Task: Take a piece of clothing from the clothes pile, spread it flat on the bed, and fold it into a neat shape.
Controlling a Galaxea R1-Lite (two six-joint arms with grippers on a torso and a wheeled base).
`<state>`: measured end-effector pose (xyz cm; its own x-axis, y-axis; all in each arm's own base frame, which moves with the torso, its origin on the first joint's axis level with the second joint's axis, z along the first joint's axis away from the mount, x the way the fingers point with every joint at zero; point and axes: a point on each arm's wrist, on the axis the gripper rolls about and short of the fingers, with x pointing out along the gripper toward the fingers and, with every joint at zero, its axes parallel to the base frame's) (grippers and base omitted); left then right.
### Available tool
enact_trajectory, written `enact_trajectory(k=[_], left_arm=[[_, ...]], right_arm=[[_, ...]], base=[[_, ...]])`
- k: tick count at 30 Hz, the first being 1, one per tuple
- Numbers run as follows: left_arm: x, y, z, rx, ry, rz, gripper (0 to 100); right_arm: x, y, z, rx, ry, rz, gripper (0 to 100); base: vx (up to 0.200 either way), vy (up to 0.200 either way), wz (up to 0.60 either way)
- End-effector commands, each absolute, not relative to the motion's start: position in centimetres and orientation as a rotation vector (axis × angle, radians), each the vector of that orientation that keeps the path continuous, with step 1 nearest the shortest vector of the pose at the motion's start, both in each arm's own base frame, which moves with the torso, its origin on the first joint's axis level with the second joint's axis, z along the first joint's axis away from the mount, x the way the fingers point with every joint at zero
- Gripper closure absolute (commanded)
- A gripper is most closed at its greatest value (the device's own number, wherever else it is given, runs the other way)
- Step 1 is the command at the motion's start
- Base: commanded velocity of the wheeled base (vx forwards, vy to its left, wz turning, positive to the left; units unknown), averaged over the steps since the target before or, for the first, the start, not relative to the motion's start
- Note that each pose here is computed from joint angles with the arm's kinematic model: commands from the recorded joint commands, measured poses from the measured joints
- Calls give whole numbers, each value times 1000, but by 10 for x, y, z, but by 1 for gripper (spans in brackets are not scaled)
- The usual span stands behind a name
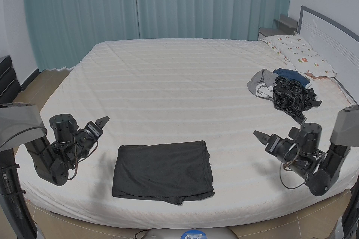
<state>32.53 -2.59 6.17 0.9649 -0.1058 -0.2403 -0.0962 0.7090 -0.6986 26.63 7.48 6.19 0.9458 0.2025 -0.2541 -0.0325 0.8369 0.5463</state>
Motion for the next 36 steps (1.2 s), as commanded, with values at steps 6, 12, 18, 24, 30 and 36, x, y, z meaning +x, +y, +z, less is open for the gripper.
enact_trajectory(k=[6,12,18,24,30,36], left_arm=[[241,-6,176,-586,11,-49,0],[178,-5,203,-521,-32,-66,0],[135,-4,202,-477,-18,-63,0],[90,-4,188,-369,-27,-90,0],[55,-2,175,-233,-59,-81,0],[25,-2,161,-166,-78,-79,0]], right_arm=[[157,37,136,435,27,174,0],[112,26,154,377,-44,190,0],[67,16,155,294,-46,209,0],[25,5,139,206,-24,177,0],[-4,-2,124,59,-32,121,0],[-24,-5,108,17,13,86,0]], base=[[0,0,0],[0,0,0],[0,0,0],[0,0,0],[0,0,0],[0,0,0]])
